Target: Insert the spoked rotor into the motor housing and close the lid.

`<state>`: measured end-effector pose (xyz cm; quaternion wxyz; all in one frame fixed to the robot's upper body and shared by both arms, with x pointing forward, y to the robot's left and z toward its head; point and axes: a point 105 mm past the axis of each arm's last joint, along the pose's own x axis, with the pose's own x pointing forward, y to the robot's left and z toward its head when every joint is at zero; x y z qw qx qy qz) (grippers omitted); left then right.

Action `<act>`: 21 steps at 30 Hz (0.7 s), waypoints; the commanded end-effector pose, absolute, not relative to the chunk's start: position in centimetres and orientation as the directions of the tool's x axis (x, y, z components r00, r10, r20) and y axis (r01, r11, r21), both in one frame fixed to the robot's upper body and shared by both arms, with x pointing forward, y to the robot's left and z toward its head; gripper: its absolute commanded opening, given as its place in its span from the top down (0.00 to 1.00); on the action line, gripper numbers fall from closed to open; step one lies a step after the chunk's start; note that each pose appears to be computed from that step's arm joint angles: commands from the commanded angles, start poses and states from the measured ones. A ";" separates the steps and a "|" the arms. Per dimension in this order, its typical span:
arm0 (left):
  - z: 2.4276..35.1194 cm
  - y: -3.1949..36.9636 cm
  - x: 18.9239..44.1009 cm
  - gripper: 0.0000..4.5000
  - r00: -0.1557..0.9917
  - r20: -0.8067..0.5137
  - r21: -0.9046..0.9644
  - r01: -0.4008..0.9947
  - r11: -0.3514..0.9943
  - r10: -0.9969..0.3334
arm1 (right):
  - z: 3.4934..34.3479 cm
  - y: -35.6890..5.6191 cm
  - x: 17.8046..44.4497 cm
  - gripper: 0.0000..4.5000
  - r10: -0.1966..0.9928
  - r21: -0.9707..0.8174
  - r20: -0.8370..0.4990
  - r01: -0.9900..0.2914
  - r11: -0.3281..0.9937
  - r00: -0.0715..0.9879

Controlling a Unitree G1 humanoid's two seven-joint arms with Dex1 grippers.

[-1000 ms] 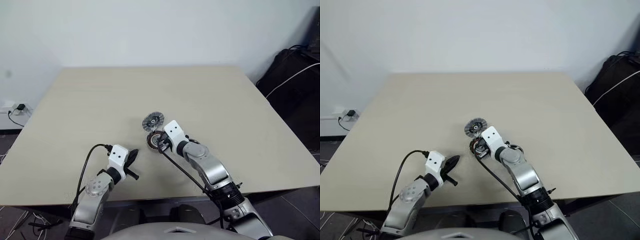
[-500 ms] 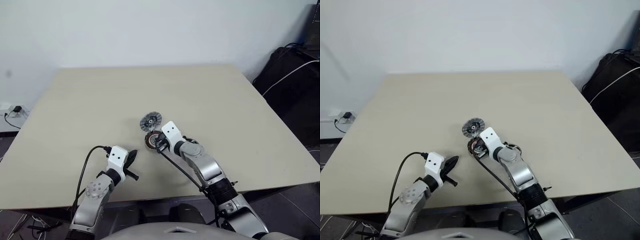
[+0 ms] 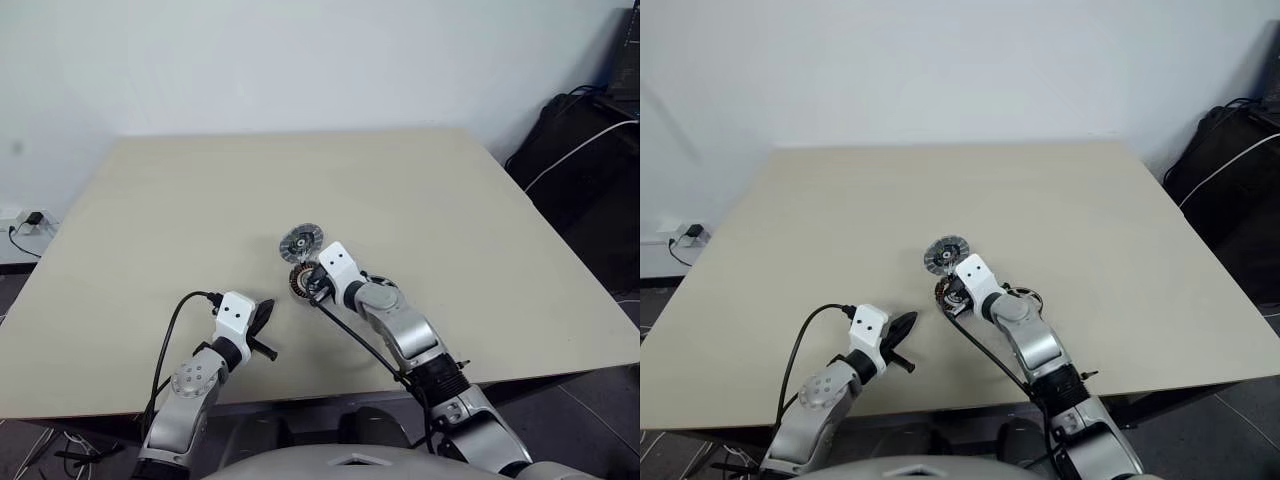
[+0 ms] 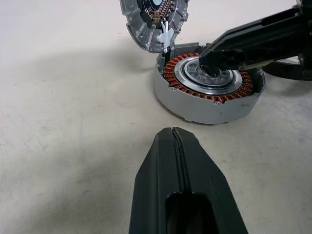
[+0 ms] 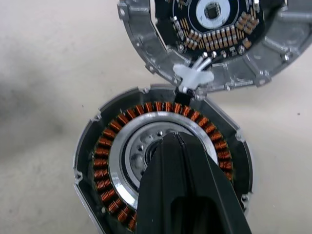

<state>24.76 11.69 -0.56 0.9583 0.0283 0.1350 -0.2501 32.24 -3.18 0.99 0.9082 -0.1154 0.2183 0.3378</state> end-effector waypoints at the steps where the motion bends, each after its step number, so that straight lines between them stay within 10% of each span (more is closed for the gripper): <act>1: 0.6 11.4 25.2 1.00 0.846 -0.231 0.006 0.495 0.869 -0.480 | 2.4 -2.2 32.8 1.00 0.594 -0.080 -0.424 -0.681 0.728 0.684; 21: 0.7 11.4 25.3 1.00 0.846 -0.233 0.008 0.495 0.869 -0.480 | 0.7 -1.7 33.4 1.00 0.587 -0.036 -0.441 -0.668 0.744 0.678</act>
